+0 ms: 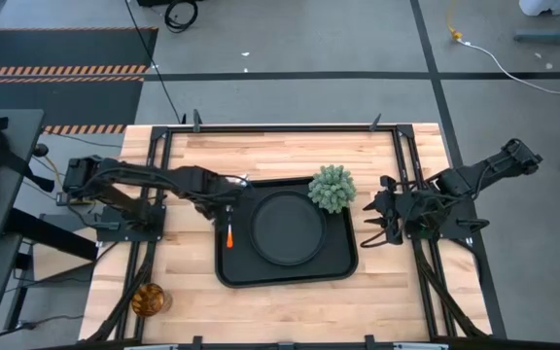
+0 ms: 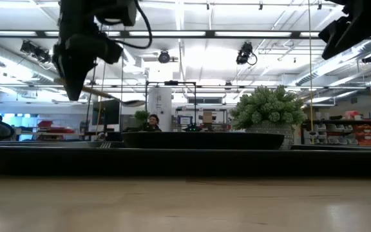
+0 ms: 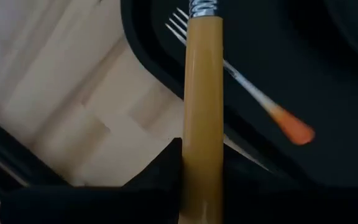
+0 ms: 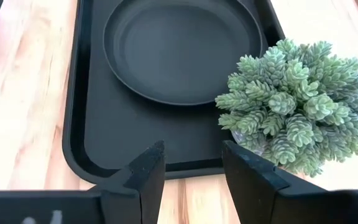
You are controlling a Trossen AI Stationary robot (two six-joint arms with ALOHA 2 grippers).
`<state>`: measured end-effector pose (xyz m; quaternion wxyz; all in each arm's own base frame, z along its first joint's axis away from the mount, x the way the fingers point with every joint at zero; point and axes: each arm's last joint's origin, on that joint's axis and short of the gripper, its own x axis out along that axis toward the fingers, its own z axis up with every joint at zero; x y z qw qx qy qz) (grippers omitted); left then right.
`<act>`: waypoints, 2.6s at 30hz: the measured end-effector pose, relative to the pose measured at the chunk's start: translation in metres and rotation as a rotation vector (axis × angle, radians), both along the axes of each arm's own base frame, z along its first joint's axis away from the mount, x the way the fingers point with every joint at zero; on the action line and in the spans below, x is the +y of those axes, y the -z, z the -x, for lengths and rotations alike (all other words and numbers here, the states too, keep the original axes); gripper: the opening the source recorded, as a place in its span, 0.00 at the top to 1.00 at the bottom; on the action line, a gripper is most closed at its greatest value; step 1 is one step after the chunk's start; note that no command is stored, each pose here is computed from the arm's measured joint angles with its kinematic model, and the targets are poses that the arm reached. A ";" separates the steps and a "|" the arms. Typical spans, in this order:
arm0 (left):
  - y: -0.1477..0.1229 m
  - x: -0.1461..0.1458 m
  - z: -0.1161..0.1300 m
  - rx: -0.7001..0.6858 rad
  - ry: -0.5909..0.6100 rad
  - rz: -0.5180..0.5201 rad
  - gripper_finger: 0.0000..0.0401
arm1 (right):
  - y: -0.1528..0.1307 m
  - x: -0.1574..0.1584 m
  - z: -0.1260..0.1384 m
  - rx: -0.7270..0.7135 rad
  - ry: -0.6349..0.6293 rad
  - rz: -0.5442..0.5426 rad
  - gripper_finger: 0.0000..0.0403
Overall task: Pick and place plate/cup/fork/spoon on tray
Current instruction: Adjust the utensils on the black tray
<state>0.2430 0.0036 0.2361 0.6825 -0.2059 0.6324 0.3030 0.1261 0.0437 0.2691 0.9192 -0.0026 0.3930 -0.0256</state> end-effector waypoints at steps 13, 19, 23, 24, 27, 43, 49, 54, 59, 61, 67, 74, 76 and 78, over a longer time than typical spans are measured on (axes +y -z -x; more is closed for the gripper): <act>-0.006 -0.048 -0.015 -0.180 -0.437 0.207 0.83 | 0.019 0.008 0.010 0.091 -0.158 -0.091 0.59; 0.000 -0.063 -0.024 -0.171 -0.517 0.199 0.83 | 0.023 0.008 0.013 0.089 -0.160 -0.121 0.59; 0.015 -0.072 -0.029 -0.134 -0.573 0.172 0.82 | 0.022 0.010 0.014 0.091 -0.195 -0.126 0.59; 0.018 -0.074 -0.030 -0.130 -0.587 0.162 0.82 | 0.022 0.010 0.015 0.091 -0.207 -0.132 0.59; 0.027 -0.077 -0.038 -0.158 -0.620 0.142 0.82 | 0.022 0.012 0.016 0.094 -0.241 -0.141 0.59; 0.063 -0.074 -0.059 -0.131 -0.764 0.132 0.82 | 0.022 0.024 0.022 0.103 -0.367 -0.137 0.59; 0.065 -0.069 -0.064 -0.160 -0.788 0.140 0.81 | 0.023 0.029 0.026 0.107 -0.416 -0.135 0.59; 0.065 -0.068 -0.065 -0.162 -0.792 0.140 0.75 | 0.023 0.033 0.029 0.110 -0.456 -0.135 0.59; 0.073 -0.067 -0.062 -0.184 -0.818 0.132 0.72 | 0.023 0.038 0.032 0.114 -0.501 -0.135 0.59; 0.078 -0.067 -0.062 -0.205 -0.831 0.147 0.72 | 0.023 0.039 0.033 0.116 -0.516 -0.135 0.59; 0.083 -0.068 -0.065 -0.244 -0.823 0.201 0.72 | 0.023 0.041 0.035 0.117 -0.538 -0.134 0.59; 0.069 -0.068 -0.073 -0.282 -0.689 0.182 0.72 | 0.023 0.041 0.035 0.117 -0.538 -0.134 0.59; 0.061 -0.064 -0.074 -0.280 -0.649 0.137 0.72 | 0.023 0.041 0.035 0.117 -0.538 -0.134 0.59; 0.054 -0.058 -0.073 -0.252 -0.626 0.087 0.72 | 0.023 0.041 0.035 0.115 -0.538 -0.134 0.59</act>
